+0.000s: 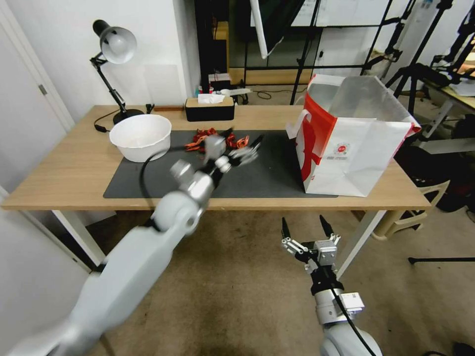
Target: Close the takeout container lid, then place the container into the takeout bag.
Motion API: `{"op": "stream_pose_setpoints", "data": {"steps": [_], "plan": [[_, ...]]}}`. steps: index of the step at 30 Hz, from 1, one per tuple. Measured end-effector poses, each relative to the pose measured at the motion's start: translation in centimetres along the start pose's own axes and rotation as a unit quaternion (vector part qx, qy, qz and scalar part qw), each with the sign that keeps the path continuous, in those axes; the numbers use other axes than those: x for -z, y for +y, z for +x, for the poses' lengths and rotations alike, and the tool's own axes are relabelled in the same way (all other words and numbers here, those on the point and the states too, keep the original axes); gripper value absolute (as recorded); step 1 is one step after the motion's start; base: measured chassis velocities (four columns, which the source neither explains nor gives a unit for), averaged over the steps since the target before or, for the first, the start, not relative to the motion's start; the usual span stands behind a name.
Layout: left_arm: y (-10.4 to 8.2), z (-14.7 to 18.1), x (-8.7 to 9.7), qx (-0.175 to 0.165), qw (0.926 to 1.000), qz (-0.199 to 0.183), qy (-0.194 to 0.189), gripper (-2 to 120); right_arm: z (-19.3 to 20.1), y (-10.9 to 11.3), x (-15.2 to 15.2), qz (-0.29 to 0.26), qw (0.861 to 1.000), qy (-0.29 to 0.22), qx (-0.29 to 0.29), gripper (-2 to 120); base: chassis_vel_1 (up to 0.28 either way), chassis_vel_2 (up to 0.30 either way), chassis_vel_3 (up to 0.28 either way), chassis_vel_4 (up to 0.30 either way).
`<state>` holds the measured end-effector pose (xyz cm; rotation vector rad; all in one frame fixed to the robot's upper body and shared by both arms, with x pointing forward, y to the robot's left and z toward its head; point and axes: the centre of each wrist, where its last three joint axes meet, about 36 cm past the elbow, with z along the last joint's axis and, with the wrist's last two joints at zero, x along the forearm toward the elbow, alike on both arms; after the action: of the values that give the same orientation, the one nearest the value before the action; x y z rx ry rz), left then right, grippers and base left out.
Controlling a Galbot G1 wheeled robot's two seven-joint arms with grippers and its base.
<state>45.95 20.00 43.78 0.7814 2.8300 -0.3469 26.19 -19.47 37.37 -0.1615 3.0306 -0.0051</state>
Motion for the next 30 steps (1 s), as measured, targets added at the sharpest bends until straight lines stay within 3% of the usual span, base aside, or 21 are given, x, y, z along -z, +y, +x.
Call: {"op": "stream_pose_setpoints", "data": {"steps": [2, 9, 11, 13, 16, 19, 25, 30], "plan": [[0.6, 2.9, -0.7, 0.039, 0.9989, -0.025, 0.007, 100, 0.0, -0.3, 0.2, 0.012, 1.0, -0.003, -0.004, 100, 0.0, 0.0, 0.0, 0.0], [1.6, 8.8, -1.4, 0.106, 0.9908, -0.081, 0.021, 100, -0.1, -0.7, 0.5, 0.027, 0.999, -0.01, -0.02, 100, 0.0, 0.0, 0.0, 0.0], [1.2, 11.1, -1.6, 0.136, 0.9863, -0.092, 0.018, 100, -0.4, -0.7, 0.7, 0.022, 0.999, -0.014, -0.024, 100, 0.0, 0.0, 0.0, 0.0], [1.1, 11.5, -1.7, 0.144, 0.9848, -0.095, 0.017, 100, -0.5, -0.8, 0.7, 0.02, 0.999, -0.015, -0.025, 100, 0.0, 0.0, 0.0, 0.0], [0.2, 13.5, -2.7, 0.194, 0.9747, -0.109, 0.021, 100, -0.7, -0.9, 0.5, 0.014, 0.999, -0.021, -0.034, 100, 0.0, 0.0, 0.0, 0.0], [-0.3, 14.2, -3.5, 0.219, 0.9687, -0.113, 0.026, 100, -0.2, -1.4, 0.2, 0.013, 0.998, -0.023, -0.05, 100, 0.0, 0.0, 0.0, 0.0], [-0.5, 15.6, -4.2, 0.229, 0.9653, -0.118, 0.044, 100, 0.8, -2.1, -0.1, 0.002, 0.998, -0.016, -0.067, 100, 0.0, 0.0, 0.0, 0.0], [-1.3, 18.2, -4.7, 0.252, 0.9579, -0.123, 0.06, 100, 0.5, -2.5, -0.5, -0.015, 0.998, -0.015, -0.057, 100, 0.0, 0.0, 0.0, 0.0]]}}
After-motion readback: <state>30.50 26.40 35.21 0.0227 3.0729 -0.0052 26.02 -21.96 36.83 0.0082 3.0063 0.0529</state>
